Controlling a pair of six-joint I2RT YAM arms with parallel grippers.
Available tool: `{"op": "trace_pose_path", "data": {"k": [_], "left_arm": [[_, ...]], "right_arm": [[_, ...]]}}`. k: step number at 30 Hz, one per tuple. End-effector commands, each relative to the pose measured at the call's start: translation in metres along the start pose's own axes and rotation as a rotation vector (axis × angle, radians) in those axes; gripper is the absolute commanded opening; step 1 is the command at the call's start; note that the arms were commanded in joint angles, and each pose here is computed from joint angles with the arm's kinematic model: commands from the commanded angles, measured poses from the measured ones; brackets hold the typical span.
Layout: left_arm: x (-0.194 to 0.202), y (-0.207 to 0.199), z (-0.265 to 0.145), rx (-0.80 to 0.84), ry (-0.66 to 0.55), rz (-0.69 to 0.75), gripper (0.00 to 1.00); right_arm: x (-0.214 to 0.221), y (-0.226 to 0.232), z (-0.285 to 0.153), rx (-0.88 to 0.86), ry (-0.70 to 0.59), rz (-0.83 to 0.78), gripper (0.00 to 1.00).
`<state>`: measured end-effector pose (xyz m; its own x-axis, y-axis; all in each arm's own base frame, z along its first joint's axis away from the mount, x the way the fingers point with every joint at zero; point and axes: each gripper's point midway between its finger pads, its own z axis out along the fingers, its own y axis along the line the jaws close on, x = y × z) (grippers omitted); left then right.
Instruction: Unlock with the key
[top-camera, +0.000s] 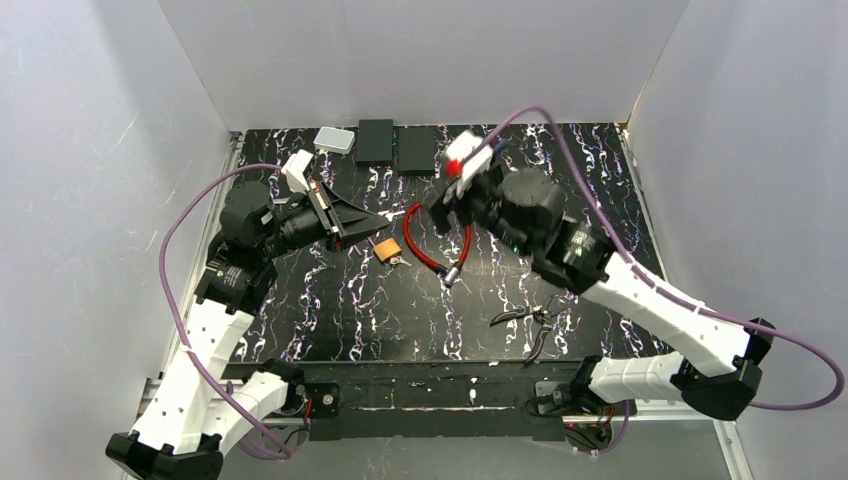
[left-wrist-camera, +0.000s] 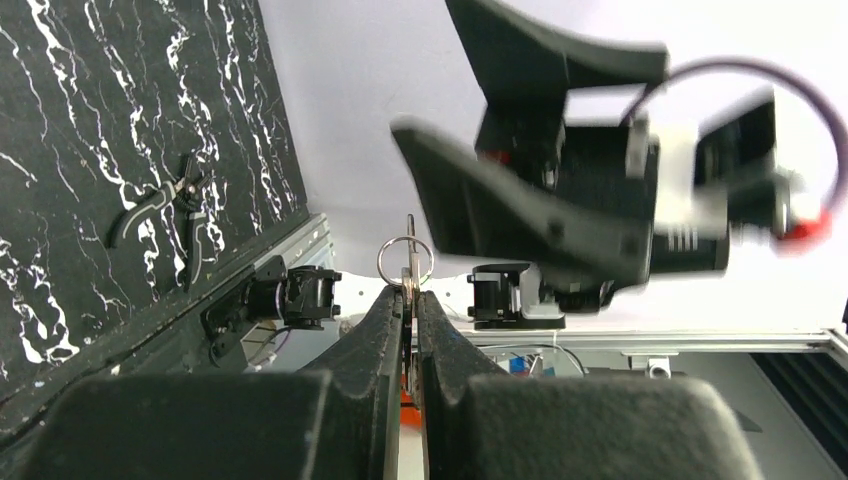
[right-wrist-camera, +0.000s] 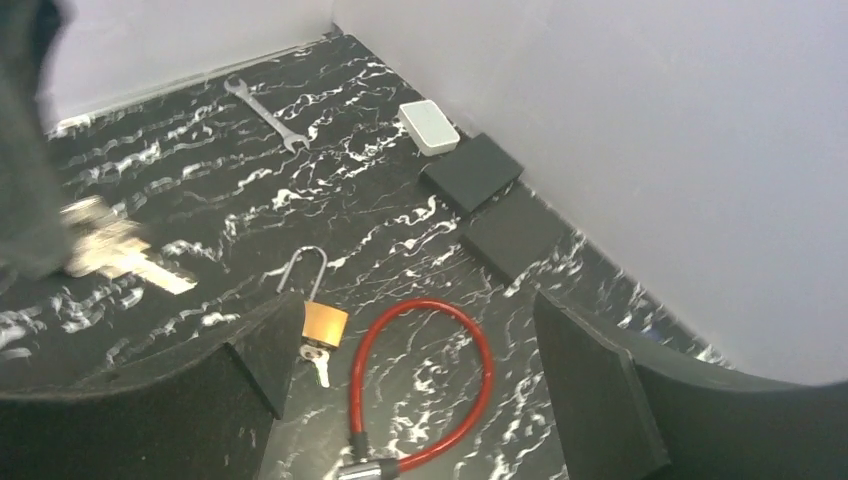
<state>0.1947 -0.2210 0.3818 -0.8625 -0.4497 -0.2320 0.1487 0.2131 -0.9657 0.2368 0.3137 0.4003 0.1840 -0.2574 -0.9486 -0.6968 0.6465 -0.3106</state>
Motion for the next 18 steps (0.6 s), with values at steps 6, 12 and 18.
{"op": "trace_pose_path", "data": {"k": [6,12,18], "left_arm": [[0.008,-0.035,-0.020,0.147,-0.041,0.213,0.00],[0.015,-0.042,-0.032,0.176,-0.063,0.278,0.00],[0.022,-0.042,-0.043,0.158,-0.078,0.313,0.00]], "right_arm": [[0.042,-0.080,0.014,0.121,0.236,0.639,0.86],[0.083,-0.081,0.021,0.170,0.381,0.812,0.84],[0.112,-0.056,0.028,0.108,0.493,0.895,0.86]]}}
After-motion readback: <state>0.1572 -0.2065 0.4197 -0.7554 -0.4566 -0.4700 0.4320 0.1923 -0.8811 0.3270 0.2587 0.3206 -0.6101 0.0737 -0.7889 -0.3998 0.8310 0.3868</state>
